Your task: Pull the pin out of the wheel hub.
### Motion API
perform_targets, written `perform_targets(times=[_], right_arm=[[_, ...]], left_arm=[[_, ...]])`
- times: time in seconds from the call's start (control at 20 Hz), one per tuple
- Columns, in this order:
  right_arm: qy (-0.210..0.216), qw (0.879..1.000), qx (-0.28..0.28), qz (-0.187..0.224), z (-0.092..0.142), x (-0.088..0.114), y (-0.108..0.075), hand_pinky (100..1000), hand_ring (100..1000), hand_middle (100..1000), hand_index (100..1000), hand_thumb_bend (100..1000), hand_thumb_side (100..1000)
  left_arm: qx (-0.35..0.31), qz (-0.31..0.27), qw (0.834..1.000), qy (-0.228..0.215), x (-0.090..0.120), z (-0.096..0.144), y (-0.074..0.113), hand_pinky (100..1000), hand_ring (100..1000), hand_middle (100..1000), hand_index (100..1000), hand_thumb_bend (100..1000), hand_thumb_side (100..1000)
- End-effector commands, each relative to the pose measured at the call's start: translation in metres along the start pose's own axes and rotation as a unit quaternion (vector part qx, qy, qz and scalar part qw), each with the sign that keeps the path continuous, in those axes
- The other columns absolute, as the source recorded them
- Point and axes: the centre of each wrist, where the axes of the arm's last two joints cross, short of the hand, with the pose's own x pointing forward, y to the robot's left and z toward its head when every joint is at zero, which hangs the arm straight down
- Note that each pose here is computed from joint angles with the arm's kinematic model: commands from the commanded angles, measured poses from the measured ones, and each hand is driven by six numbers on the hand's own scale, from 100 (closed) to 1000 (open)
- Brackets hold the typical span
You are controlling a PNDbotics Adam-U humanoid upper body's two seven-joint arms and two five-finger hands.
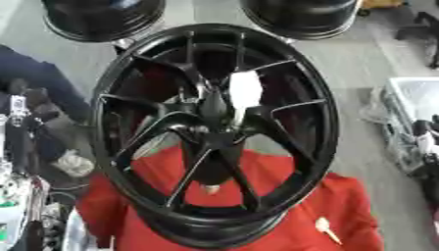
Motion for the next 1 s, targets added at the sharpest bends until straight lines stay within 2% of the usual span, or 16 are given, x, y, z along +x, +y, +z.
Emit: perform_targets(times=[0.05, 0.25, 0.4, 0.55, 0.7, 0.8, 0.9, 1.0], right_arm=[[-0.075, 0.995, 0.009, 0.058, -0.029, 0.038, -0.031, 808, 799, 763, 843, 424, 416], [-0.175, 0.973, 0.069, 0.131, -0.068, 0.095, -0.052, 816, 815, 784, 858, 475, 420], [-0.24, 0.945, 0.127, 0.182, -0.09, 0.137, -0.058, 828, 843, 817, 889, 530, 425], [-0.293, 0.909, 0.197, 0.221, -0.105, 0.173, -0.057, 839, 872, 851, 917, 571, 413], [-0.32, 0.868, 0.282, 0.254, -0.116, 0.2, -0.052, 851, 896, 886, 943, 606, 397], [-0.321, 0.84, 0.344, 0.271, -0.123, 0.213, -0.048, 858, 907, 901, 953, 623, 387], [-0.313, 0.816, 0.398, 0.279, -0.131, 0.221, -0.043, 860, 911, 904, 954, 634, 379], [-0.304, 0.799, 0.438, 0.277, -0.138, 0.226, -0.039, 860, 911, 904, 954, 637, 373]], left_arm=[[-0.006, -0.005, 1.0, -0.009, 0.005, -0.002, 0.002, 681, 825, 707, 671, 326, 783], [-0.011, -0.008, 1.0, -0.006, 0.004, -0.001, 0.003, 681, 825, 707, 671, 326, 784], [-0.014, -0.009, 1.0, -0.004, 0.003, 0.0, 0.002, 681, 825, 707, 671, 325, 784], [-0.018, -0.01, 1.0, -0.004, 0.003, 0.0, 0.002, 682, 826, 707, 671, 324, 784], [-0.021, -0.012, 1.0, -0.004, 0.003, 0.0, 0.002, 682, 826, 708, 672, 324, 785], [-0.024, -0.013, 1.0, -0.003, 0.003, 0.0, 0.001, 682, 827, 708, 672, 323, 785], [-0.026, -0.014, 1.0, -0.002, 0.003, 0.0, 0.001, 682, 827, 708, 672, 323, 785], [-0.028, -0.015, 0.999, -0.002, 0.002, 0.001, 0.001, 682, 827, 708, 672, 322, 785]])
